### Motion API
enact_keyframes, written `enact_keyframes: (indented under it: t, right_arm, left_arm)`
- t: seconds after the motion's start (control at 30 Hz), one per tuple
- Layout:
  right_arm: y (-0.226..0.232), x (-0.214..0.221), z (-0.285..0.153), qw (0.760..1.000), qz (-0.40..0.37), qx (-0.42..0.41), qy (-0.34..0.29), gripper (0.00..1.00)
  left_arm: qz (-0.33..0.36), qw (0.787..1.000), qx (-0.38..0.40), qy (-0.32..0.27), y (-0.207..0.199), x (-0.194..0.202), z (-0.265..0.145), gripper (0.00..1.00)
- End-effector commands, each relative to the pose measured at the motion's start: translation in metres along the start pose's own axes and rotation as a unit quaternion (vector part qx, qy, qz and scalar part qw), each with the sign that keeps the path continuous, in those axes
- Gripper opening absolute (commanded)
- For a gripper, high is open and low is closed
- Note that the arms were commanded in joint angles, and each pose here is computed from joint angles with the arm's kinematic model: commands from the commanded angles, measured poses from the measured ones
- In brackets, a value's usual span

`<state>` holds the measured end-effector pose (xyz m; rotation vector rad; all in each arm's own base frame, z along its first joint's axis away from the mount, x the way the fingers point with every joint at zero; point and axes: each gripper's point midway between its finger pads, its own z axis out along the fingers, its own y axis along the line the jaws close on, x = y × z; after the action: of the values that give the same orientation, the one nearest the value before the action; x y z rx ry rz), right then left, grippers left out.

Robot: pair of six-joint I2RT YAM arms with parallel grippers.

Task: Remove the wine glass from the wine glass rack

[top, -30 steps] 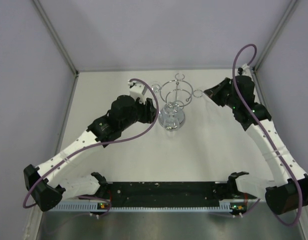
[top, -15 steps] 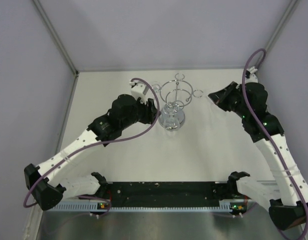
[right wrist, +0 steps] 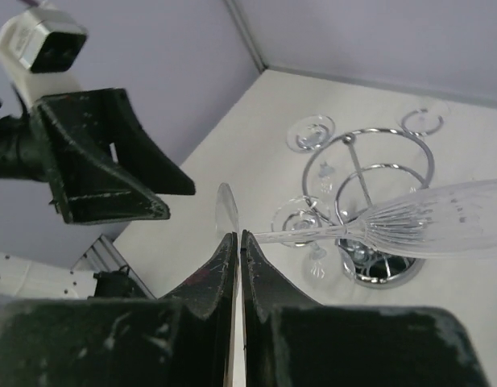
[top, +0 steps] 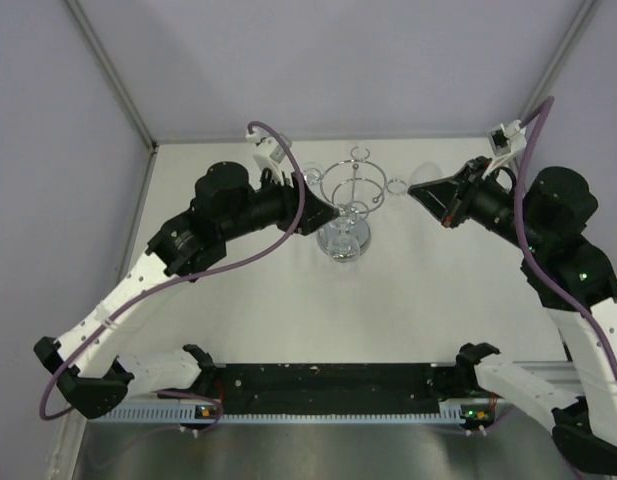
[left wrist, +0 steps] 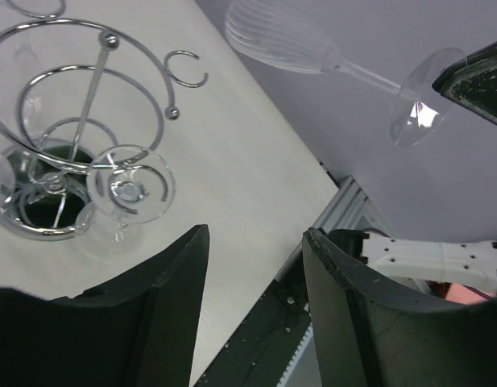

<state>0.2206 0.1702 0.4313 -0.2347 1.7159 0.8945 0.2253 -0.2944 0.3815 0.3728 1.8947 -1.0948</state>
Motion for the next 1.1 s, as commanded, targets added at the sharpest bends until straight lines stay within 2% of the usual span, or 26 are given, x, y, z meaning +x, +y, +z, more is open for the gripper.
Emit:
enact_keyframes:
  t: [0.0,0.27,0.5,0.6,0.87,1.07]
  right_arm:
    - [0.05,-0.011,-0.015,0.989,-0.104,-0.101,-0.002,0.0]
    - [0.105,0.003,-0.041,0.945,-0.205,-0.254,-0.008,0.0]
    - [0.127,0.019,-0.044,0.906,-0.269,-0.327,-0.005,0.0]
    - [0.133,0.026,-0.034,0.896,-0.287,-0.338,0.003,0.0]
    - [0.137,0.052,-0.001,0.889,-0.331,-0.316,0.03,0.0]
    - [0.142,0.06,0.005,0.884,-0.34,-0.321,0.033,0.0]
  left_arm:
    - [-0.035,0.996,0.08,0.013,-0.044,-0.012,-0.019,0.56]
    - [-0.071,0.983,0.166,0.011,-0.08,-0.016,-0.046,0.56]
    - [-0.108,0.968,0.221,0.045,-0.095,-0.004,-0.045,0.57]
    - [-0.117,0.967,0.222,0.045,-0.095,-0.005,-0.041,0.56]
    - [-0.13,0.964,0.23,0.037,-0.092,-0.013,-0.039,0.57]
    - [-0.136,0.963,0.228,0.041,-0.086,-0.011,-0.036,0.57]
